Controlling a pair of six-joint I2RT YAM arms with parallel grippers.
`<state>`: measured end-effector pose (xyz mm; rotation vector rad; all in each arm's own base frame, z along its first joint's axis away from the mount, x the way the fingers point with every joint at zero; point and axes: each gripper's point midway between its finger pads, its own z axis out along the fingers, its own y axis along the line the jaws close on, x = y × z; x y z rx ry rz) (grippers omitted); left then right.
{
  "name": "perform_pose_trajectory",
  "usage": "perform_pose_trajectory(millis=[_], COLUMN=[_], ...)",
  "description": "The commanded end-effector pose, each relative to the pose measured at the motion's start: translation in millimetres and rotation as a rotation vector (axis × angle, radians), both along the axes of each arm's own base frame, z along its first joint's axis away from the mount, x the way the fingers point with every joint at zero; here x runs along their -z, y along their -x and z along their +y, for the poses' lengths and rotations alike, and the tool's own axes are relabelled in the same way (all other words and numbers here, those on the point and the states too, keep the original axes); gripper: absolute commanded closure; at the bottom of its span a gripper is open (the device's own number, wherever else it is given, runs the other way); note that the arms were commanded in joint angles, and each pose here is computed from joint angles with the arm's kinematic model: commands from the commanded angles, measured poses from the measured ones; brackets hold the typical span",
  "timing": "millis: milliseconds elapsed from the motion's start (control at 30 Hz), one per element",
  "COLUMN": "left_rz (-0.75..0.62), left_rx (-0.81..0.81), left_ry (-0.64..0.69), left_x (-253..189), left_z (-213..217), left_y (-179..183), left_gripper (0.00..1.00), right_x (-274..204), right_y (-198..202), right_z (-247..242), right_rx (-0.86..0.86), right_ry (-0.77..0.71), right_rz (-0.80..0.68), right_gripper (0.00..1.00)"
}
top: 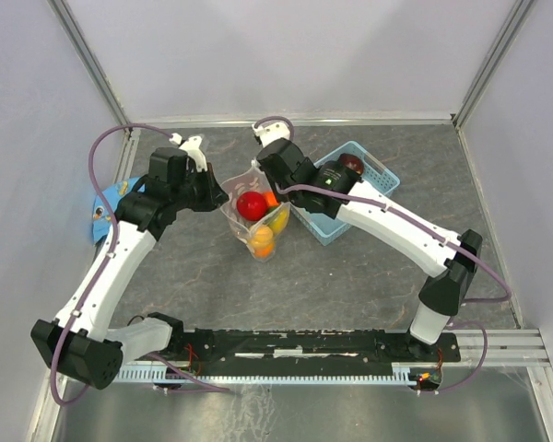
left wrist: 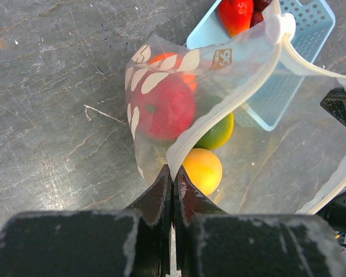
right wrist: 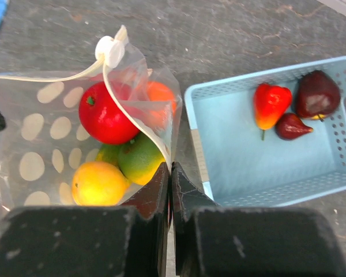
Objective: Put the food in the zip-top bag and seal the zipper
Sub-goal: Adjust the zipper food storage bag at the center of the board.
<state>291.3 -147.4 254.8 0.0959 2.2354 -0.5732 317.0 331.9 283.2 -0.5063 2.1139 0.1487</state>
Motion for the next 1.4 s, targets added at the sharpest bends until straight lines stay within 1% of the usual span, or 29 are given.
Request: perform_pose_trajectory(millis=[0,167,300,433,533,633,767,900,1000,1200,1267,1333,1367], left_rz=[0.033,0.078,0.061,0.033,0.018,0.01,-0.006,-0.011,-0.01,-0.018,-0.023,-0.027,-0.028], left_rx=[0.011,0.046,0.057,0.054,0.04,0.037,0.038,0.033,0.033,0.02,0.012,0.002,-0.001], left_ry=[0.042,0.039,0.03,0.018,0.003,-0.003,-0.004,-0.007,-0.01,-0.024,-0.03,-0.037,-0.039], left_x=[-0.6,23.6,23.1,18.2,17.7,17.4,14.8,15.9,17.5,17.9,17.6,17.6,17.8], left_z=[-10.6,-16.3,-15.7,-12.6,-7.7,-5.8,-4.5,-2.6,-2.0,1.8,3.7,6.1,6.7], left_y=[-4.1,-3.4,-3.5,-2.9,-2.2,-0.6,1.2,2.2,2.7,2.6,2.4,2.1,1.6], left_gripper=[0.97,0.97,0.97,0.97,0.97,0.97,0.97,0.97,0.97,0.97,0.97,0.97,0.97], right_x=[12.7,33.4,33.5,19.7,5.5,-11.7,-28.9,-31.8,-23.3,9.0,24.1,40.4,49.1], right_y=[-6.8,-5.5,-3.0,4.6,11.8,20.0,23.6,19.4,7.6,-24.4,-38.6,-52.6,-58.8], right_z=[-13.3,5.2,19.7,29.9,27.6,19.2,1.1,-21.4,-43.0,-79.9,-91.6,-101.7,-104.2], right_rx=[0.036,-0.008,-0.059,-0.132,-0.177,-0.212,-0.216,-0.198,-0.145,-0.057,-0.02,0.008,0.016], right_ry=[0.098,0.073,0.026,-0.04,-0.065,-0.081,-0.088,-0.08,-0.063,-0.06,-0.049,-0.027,-0.015], right_rz=[-0.003,0.047,0.065,0.056,0.04,0.014,-0.028,-0.053,-0.043,0.001,0.012,0.022,0.032], right_gripper=[0.92,0.9,0.87,0.76,0.65,0.55,0.42,0.35,0.34,0.28,0.23,0.15,0.13])
